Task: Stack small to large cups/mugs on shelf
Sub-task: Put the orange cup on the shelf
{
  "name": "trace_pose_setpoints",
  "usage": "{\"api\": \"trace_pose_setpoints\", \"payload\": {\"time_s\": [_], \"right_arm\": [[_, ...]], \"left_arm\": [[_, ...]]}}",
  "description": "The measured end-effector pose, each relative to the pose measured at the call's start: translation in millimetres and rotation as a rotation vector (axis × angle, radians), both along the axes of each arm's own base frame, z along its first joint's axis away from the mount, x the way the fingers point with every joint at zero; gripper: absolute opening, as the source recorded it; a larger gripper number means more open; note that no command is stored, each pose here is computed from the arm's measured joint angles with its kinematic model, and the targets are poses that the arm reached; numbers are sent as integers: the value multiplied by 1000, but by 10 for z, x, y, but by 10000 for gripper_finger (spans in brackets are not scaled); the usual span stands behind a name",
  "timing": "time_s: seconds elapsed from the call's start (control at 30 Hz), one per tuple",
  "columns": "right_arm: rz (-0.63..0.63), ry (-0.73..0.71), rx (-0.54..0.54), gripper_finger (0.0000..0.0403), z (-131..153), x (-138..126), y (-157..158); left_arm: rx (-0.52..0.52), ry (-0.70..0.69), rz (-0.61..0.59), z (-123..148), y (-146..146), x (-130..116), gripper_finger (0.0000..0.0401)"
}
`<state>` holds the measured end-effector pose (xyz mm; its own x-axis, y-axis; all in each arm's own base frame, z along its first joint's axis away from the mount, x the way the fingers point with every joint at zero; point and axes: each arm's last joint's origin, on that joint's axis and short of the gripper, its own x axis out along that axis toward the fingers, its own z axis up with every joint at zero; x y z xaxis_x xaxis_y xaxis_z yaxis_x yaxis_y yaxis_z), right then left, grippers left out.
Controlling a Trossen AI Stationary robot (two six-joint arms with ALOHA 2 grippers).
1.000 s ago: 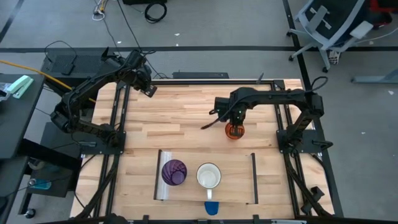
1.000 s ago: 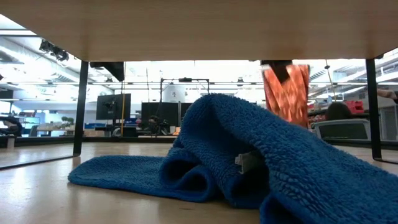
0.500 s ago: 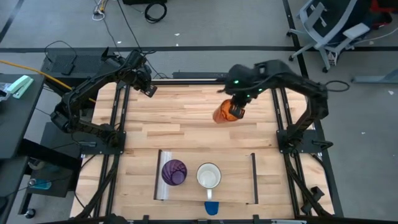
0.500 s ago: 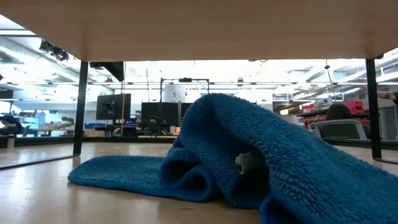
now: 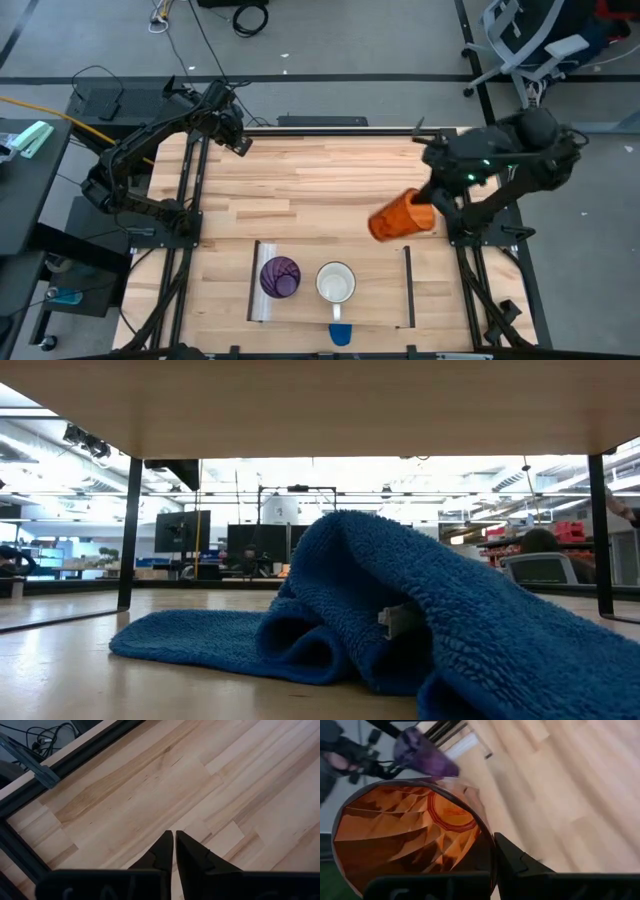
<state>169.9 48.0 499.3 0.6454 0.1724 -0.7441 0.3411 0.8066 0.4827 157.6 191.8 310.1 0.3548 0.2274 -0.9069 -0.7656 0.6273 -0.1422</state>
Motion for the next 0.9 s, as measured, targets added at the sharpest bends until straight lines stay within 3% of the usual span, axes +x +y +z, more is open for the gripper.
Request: {"api": "trace_pose_setpoints", "payload": {"time_s": [0.27,0.57,0.9], "right_arm": [[1,123,126,6,-154,-71,432],[6,356,-55,6,-792,271,786],[77,453,-153,6,-1083,589,999]], "left_arm": [[1,0,-2,0,0,0,33],[2,1,-4,0,1,0,24],[-11,11,-3,-6,-10,-8,32]]}}
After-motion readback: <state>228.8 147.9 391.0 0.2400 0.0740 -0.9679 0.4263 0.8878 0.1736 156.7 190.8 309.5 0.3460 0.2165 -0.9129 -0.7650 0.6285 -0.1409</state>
